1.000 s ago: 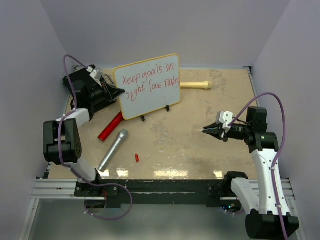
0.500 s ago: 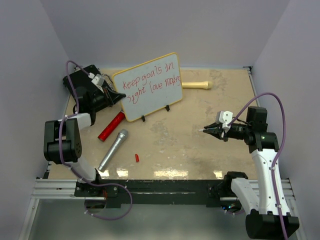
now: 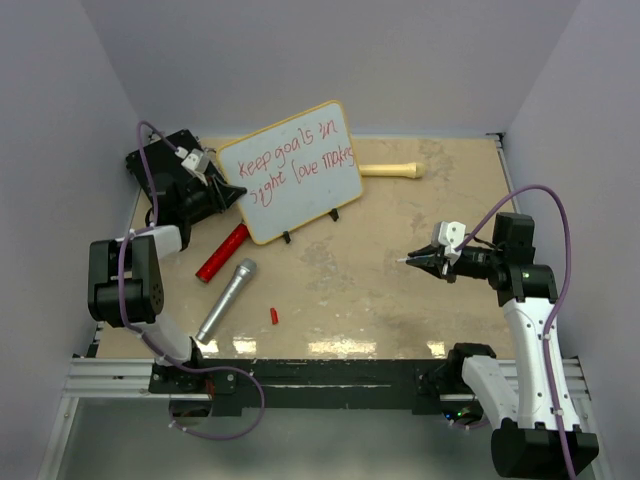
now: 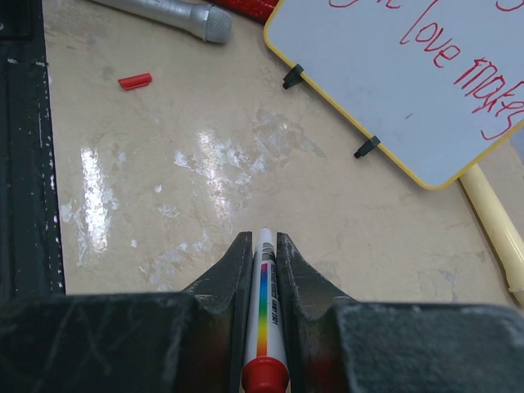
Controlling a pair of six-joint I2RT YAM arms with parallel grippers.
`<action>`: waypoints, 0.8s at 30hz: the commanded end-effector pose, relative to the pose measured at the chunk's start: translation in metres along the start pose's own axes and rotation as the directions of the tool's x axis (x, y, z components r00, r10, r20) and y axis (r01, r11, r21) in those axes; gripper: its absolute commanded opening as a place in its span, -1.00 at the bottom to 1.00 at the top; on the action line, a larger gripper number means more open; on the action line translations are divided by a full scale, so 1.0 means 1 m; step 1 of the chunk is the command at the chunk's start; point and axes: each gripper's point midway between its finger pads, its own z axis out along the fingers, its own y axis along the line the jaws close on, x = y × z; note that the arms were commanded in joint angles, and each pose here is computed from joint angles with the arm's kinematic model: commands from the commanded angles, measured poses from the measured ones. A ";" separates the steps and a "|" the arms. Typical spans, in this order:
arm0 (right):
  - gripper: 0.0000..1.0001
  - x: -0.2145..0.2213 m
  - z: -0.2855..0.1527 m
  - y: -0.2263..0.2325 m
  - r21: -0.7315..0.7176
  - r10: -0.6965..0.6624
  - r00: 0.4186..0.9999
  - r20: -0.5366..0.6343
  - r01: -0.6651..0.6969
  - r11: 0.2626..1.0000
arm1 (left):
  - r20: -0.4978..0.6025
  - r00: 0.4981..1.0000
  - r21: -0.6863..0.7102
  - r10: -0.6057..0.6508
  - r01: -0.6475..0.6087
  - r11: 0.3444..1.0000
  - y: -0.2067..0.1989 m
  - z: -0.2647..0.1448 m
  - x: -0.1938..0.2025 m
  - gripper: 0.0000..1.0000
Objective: Write a sentence on the whiteboard
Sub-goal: Place the whiteboard on the whiteboard stand.
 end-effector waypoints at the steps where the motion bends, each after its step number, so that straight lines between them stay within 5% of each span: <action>1: -1.00 -0.005 0.001 -0.002 0.002 -0.015 1.000 0.016 0.015 1.000 | -0.060 0.991 -0.218 0.123 -0.133 0.967 0.057 -0.010 0.018 -0.42; 24: -1.00 -0.004 0.002 -0.004 0.002 0.000 1.000 0.014 0.000 1.000 | -0.008 0.989 -0.241 0.147 -0.144 0.960 0.060 -0.006 -0.010 0.41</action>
